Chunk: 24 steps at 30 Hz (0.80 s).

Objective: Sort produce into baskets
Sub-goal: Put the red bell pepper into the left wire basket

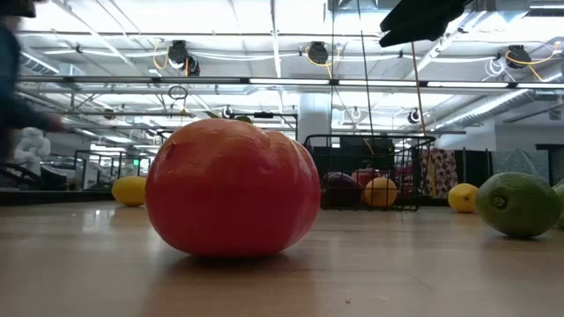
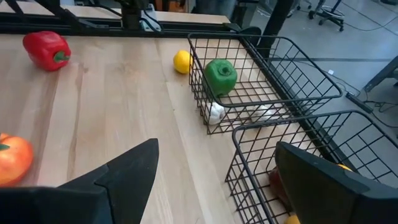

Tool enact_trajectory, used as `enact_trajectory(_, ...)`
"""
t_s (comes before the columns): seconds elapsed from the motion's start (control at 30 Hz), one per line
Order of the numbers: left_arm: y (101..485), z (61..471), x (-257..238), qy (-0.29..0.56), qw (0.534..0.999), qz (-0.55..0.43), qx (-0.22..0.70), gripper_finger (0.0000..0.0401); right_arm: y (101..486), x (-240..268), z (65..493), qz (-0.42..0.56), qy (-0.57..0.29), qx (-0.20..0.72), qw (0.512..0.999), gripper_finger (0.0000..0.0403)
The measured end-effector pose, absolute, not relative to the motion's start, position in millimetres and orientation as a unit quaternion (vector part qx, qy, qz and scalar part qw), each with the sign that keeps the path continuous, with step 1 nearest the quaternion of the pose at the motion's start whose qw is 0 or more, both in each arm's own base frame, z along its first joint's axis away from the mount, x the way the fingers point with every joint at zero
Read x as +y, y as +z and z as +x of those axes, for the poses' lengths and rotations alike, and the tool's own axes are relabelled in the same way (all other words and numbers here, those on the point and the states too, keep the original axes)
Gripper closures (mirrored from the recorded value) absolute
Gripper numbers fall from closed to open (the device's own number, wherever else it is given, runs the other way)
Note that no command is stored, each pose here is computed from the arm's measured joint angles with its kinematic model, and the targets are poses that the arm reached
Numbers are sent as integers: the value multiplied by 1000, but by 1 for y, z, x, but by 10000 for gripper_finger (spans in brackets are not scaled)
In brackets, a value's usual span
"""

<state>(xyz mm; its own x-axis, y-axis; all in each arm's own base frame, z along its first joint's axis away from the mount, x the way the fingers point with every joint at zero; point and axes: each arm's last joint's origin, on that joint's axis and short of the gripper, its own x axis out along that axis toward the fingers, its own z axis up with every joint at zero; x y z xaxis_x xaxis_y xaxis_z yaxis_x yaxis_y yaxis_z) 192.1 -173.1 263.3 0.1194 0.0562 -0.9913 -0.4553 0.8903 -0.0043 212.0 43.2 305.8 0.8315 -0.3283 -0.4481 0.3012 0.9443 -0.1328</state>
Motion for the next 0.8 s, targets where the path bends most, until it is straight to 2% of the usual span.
enact_trajectory(0.5,217,251,-134,163,605,-199,753,160,303,43,210,-37,-165,258,951,90)
enact_trajectory(0.8,197,260,-108,199,538,-224,788,160,301,42,209,-41,-166,267,948,90)
